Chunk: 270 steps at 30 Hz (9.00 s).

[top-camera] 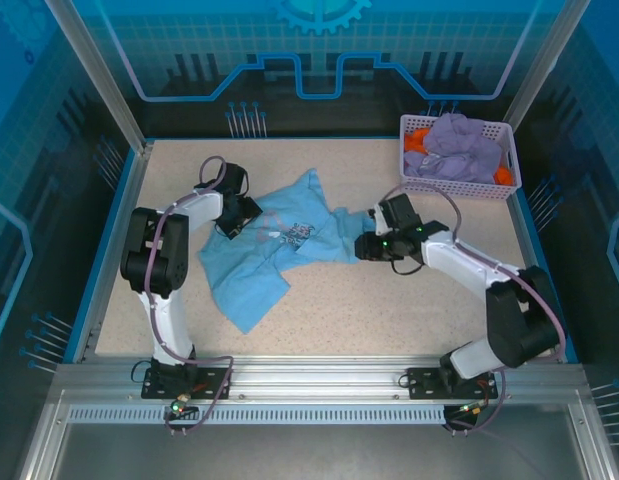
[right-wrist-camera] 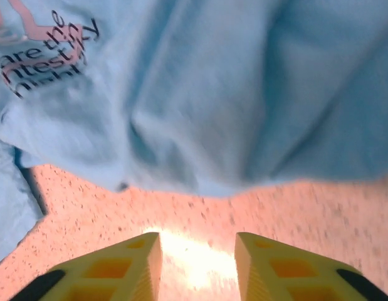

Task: Fold and stack the t-shirts

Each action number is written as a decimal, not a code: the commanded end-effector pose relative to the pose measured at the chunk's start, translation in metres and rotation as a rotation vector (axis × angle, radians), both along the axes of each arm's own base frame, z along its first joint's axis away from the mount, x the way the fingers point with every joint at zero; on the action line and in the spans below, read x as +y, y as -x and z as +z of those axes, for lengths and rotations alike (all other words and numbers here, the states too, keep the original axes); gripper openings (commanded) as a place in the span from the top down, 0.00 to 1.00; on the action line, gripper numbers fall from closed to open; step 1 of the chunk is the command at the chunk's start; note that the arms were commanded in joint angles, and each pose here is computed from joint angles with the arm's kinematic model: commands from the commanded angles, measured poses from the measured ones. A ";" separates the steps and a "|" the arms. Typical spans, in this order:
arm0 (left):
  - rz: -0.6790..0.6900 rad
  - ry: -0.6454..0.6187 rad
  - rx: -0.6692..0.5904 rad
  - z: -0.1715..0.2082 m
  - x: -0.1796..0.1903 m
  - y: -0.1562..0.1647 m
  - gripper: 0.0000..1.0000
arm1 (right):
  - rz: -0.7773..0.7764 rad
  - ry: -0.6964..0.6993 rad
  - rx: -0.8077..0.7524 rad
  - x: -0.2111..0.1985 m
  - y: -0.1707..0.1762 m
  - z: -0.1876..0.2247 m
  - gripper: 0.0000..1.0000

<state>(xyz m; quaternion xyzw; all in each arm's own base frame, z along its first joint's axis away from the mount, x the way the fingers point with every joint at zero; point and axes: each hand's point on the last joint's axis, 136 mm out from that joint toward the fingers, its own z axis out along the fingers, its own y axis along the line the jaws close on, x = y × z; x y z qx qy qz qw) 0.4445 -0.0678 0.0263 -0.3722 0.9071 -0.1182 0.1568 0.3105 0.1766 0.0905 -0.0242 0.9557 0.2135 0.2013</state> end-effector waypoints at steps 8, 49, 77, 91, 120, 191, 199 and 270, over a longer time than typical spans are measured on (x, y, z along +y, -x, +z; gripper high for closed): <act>-0.237 -0.001 -0.161 0.078 -0.056 -0.023 0.24 | -0.112 0.092 0.001 -0.011 -0.047 0.054 0.33; -0.361 -0.274 0.036 -0.022 -0.079 -0.096 0.46 | -0.038 0.196 -0.054 0.051 -0.157 0.036 0.96; -0.258 -0.119 -0.075 0.060 -0.019 -0.126 0.39 | -0.190 -0.031 0.183 -0.057 0.109 -0.006 0.71; -0.253 -0.037 -0.231 0.127 -0.050 -0.045 0.38 | -0.082 0.032 0.129 0.013 0.040 0.016 0.57; -0.344 -0.195 0.088 -0.024 -0.033 -0.078 0.40 | -0.480 -0.001 0.427 -0.071 0.109 -0.095 0.58; -0.177 -0.091 -0.124 0.105 -0.015 -0.068 0.04 | -0.249 0.226 0.059 -0.031 -0.149 0.023 0.52; -0.314 -0.175 -0.064 0.057 0.004 -0.141 0.06 | -0.238 0.251 0.150 -0.027 -0.176 -0.034 0.52; -0.379 -0.186 -0.338 0.080 -0.124 0.031 0.68 | -0.175 -0.068 -0.248 -0.050 -0.098 0.090 1.00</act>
